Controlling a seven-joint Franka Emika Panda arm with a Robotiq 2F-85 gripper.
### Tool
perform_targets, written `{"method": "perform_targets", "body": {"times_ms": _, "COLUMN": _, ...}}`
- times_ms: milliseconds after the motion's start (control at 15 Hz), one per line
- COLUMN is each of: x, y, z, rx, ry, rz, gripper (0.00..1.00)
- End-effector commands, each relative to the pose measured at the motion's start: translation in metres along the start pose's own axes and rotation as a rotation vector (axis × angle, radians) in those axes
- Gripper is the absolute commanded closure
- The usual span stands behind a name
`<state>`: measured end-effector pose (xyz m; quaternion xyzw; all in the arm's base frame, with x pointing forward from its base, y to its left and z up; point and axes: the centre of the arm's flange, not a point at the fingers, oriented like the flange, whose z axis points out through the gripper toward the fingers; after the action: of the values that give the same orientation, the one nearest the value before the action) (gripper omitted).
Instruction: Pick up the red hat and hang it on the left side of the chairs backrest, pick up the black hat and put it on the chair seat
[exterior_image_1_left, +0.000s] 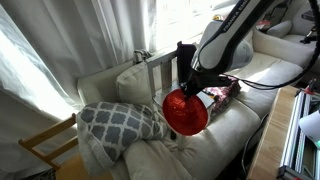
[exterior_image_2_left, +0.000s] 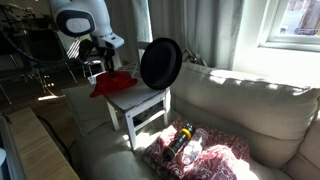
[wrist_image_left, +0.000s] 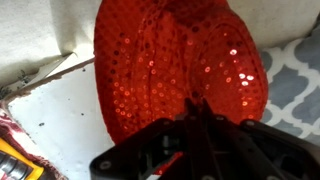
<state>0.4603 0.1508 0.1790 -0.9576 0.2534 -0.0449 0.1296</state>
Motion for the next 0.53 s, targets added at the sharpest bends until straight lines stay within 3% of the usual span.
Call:
{"method": "perform_targets", "body": {"times_ms": 0, "x": -0.032, "y": -0.033, "z": -0.036, "rx": 0.025, "ry": 0.023, "rz": 0.007, "gripper": 0.99}}
{"method": "perform_targets", "body": {"times_ms": 267, "x": -0.046, "y": -0.072, "z": -0.067, "rx": 0.106, "ry": 0.076, "rz": 0.016, "gripper": 0.99}}
{"method": "perform_targets", "body": {"times_ms": 333, "x": -0.033, "y": -0.059, "z": -0.046, "rx": 0.086, "ry": 0.047, "rz": 0.007, "gripper": 0.99}}
{"method": "perform_targets", "body": {"times_ms": 467, "x": -0.035, "y": -0.066, "z": -0.054, "rx": 0.102, "ry": 0.055, "rz": 0.001, "gripper": 0.94}}
